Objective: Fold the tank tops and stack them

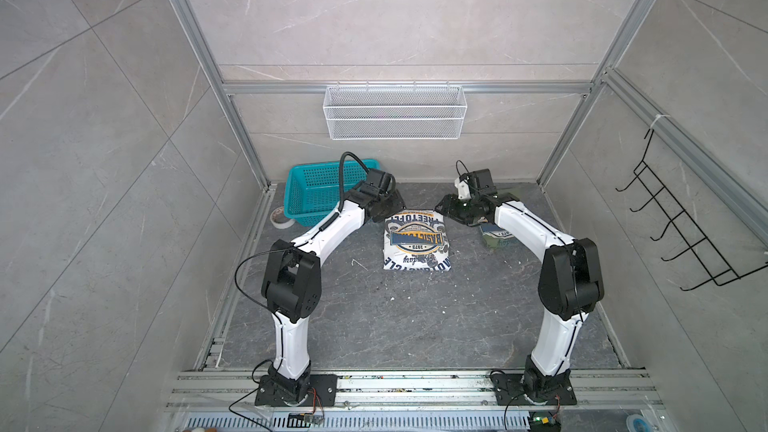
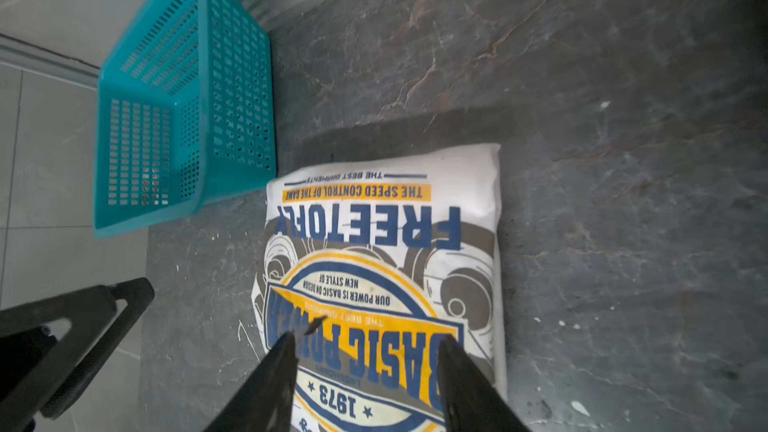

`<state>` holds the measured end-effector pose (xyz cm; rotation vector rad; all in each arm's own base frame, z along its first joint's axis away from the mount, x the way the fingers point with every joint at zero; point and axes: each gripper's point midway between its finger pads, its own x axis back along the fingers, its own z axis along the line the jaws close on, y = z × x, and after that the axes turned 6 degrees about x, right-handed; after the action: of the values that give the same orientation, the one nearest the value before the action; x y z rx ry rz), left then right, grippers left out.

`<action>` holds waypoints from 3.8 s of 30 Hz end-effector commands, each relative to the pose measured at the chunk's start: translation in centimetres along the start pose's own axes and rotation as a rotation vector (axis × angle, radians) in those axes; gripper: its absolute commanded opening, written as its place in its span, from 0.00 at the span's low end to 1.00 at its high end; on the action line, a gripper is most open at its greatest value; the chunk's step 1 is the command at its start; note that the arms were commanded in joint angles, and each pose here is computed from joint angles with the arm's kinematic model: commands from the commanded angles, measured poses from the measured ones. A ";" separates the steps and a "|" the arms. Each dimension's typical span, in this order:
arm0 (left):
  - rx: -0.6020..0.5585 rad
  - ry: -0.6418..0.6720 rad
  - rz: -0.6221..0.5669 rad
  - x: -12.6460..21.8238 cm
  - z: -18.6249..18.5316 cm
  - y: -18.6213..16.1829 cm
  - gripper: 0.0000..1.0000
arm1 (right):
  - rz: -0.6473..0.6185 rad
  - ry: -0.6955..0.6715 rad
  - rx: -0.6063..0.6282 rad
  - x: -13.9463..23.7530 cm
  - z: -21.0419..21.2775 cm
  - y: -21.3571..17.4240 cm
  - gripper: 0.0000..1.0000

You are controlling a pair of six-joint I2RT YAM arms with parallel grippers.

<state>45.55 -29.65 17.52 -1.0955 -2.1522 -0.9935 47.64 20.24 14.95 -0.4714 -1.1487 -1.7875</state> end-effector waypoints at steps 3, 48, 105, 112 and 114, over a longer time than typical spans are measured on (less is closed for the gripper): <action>-0.030 0.018 0.053 -3.9 0.9 -2.2 0.54 | 0.053 -0.001 0.038 -3.5 0.3 -1.9 0.49; -0.133 0.129 0.017 -0.1 7.0 -1.6 0.89 | 0.094 -0.023 -0.142 -2.7 -4.6 -5.6 0.91; -0.168 -0.422 0.020 -4.3 -12.2 -7.1 0.02 | -0.199 -0.346 0.053 7.5 -7.5 -0.2 0.11; -0.186 -0.520 0.036 -6.8 -16.7 -7.9 0.01 | -0.319 -0.416 0.051 9.8 -11.0 2.6 0.06; -0.187 -0.533 0.050 -7.6 -17.5 -8.4 0.00 | -0.340 -0.422 0.035 10.1 -12.3 2.9 0.05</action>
<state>44.78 -48.18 17.73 -1.5719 -2.4016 -1.0143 46.29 5.82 15.52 -0.7443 -1.5438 -1.9578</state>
